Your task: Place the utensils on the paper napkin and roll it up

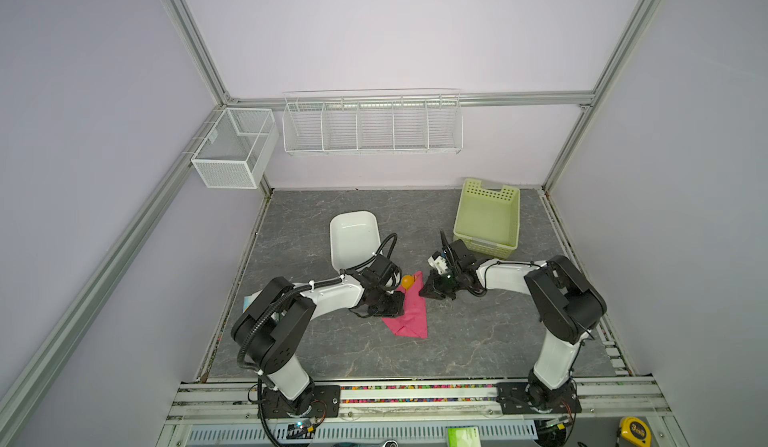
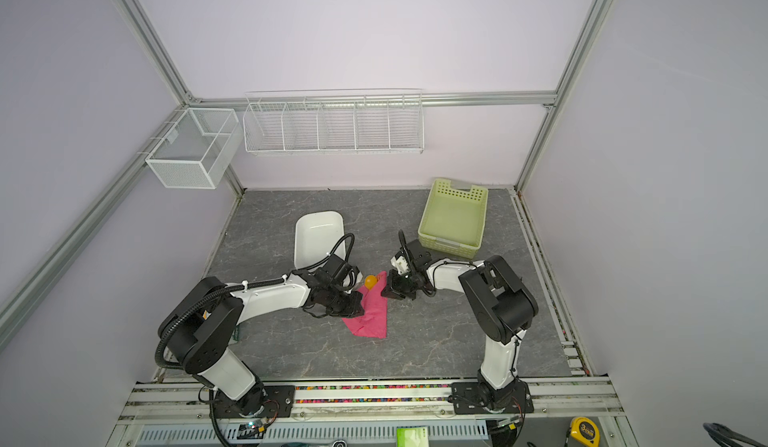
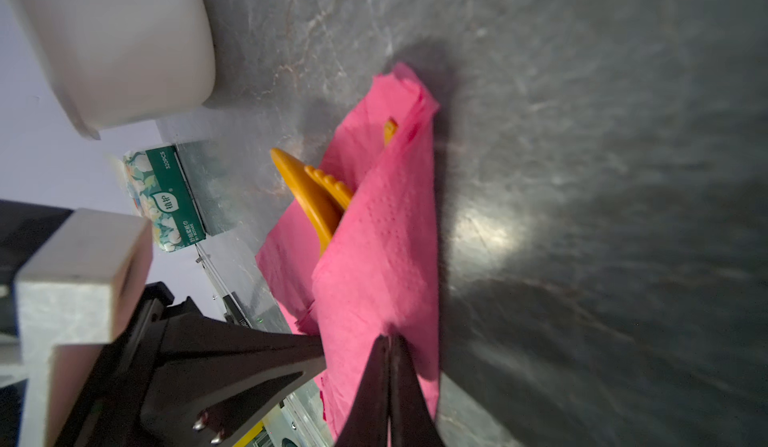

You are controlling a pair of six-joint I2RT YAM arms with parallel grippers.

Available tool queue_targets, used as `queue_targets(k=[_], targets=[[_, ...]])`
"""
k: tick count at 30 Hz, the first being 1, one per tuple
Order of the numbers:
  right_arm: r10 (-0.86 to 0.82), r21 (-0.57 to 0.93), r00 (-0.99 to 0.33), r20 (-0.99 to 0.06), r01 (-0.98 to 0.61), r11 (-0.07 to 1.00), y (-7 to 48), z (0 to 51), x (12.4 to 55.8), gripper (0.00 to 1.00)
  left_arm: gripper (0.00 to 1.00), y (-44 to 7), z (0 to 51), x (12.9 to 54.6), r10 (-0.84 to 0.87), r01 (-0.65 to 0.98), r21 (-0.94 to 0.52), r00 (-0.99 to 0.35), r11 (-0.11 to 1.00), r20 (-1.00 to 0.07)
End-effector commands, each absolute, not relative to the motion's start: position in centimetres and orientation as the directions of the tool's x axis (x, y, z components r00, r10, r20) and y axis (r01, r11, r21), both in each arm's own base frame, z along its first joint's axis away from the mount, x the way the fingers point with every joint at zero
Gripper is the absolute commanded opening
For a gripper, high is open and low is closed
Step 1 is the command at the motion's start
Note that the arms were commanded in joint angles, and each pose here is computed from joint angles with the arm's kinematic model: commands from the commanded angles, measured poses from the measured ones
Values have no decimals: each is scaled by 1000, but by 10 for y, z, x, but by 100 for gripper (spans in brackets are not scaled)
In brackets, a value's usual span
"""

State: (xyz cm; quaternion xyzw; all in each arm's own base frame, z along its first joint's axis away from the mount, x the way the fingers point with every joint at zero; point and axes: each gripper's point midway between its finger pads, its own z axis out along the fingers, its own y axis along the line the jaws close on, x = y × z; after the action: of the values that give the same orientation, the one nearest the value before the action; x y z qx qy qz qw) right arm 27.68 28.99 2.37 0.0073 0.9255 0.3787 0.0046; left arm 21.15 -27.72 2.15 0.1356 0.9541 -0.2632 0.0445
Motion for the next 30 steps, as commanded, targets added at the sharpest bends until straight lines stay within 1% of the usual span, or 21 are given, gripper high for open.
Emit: queue_targets(k=[1,12,15,19,23,27,30], targets=[[35,646,-999,33,48,762,272,3,267,7,0,-255,7,198,249,264,-410,-964,873,-91],[45,615,-999,28,53,787,263,1,266,7,0,-255,9,197,252,269,-413,-963,870,-98],[44,594,-999,9,40,803,259,8,268,7,0,-255,9,197,253,271,-411,-962,870,-100],[45,661,-998,-47,3,751,272,36,279,7,0,-256,9,198,252,270,-413,-963,870,-99],[48,711,-996,-78,-22,703,285,56,291,7,0,-256,10,199,250,269,-412,-963,871,-101],[42,727,-996,-75,-26,686,293,58,299,7,0,-255,8,197,251,266,-411,-964,872,-92],[37,724,-998,-55,-15,689,295,49,299,7,0,-254,8,196,250,265,-408,-964,874,-91]])
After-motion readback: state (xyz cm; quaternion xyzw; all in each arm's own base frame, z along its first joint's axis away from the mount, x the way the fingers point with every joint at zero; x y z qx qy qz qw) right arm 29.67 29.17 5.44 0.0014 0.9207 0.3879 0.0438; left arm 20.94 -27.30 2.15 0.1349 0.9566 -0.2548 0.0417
